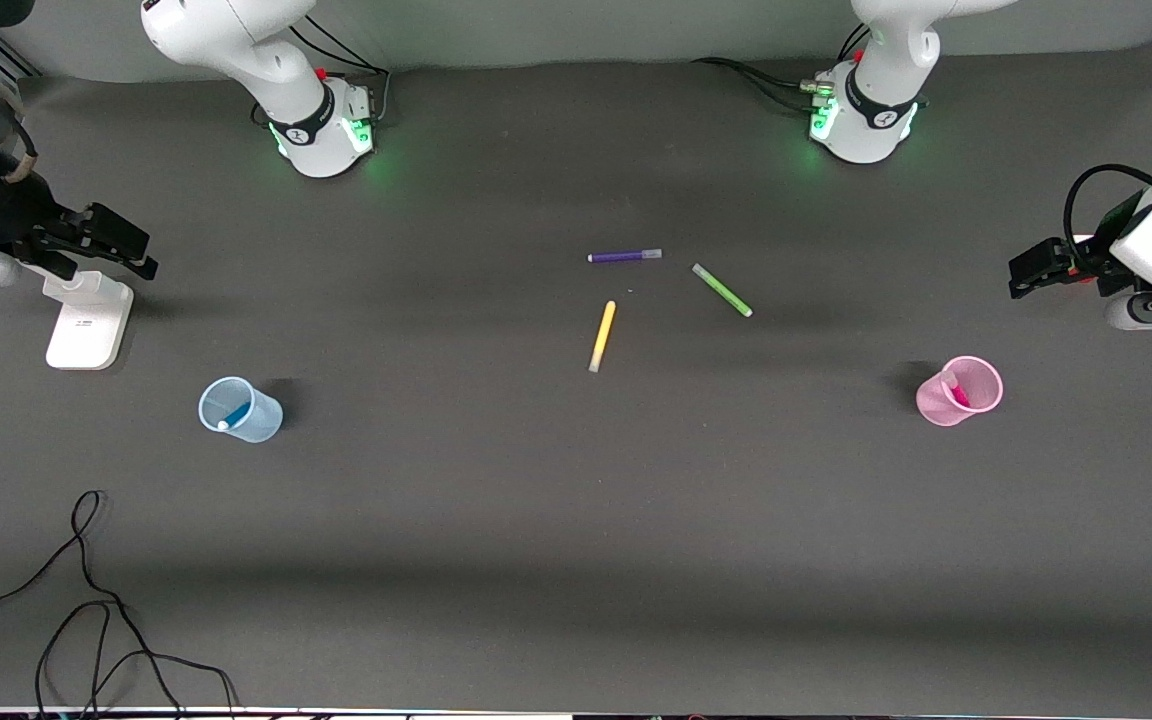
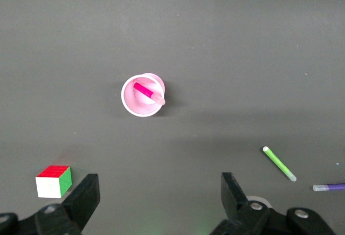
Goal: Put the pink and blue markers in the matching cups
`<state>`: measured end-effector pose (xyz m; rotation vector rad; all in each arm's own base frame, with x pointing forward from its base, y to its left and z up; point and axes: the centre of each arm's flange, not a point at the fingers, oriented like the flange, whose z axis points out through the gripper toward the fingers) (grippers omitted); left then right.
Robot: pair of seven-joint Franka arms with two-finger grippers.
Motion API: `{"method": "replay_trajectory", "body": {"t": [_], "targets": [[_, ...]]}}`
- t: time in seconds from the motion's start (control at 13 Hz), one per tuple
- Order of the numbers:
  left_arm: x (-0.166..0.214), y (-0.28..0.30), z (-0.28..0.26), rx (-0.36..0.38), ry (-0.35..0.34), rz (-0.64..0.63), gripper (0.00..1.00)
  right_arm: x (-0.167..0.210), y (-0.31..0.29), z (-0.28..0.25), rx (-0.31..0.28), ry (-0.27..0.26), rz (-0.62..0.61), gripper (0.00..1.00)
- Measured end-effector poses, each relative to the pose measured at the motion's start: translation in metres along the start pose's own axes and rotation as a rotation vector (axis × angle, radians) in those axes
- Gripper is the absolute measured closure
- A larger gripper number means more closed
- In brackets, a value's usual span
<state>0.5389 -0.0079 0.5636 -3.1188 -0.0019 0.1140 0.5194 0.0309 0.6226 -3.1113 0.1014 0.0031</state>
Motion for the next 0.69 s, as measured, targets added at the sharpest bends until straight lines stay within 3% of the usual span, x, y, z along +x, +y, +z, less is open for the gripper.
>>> {"method": "replay_trajectory", "body": {"t": [0.69], "targets": [[0.003, 0.000, 0.007, -0.002, -0.018, 0.001, 0.00, -0.002, 0.006, -0.001, -0.045, -0.004, 0.020, 0.00]]}}
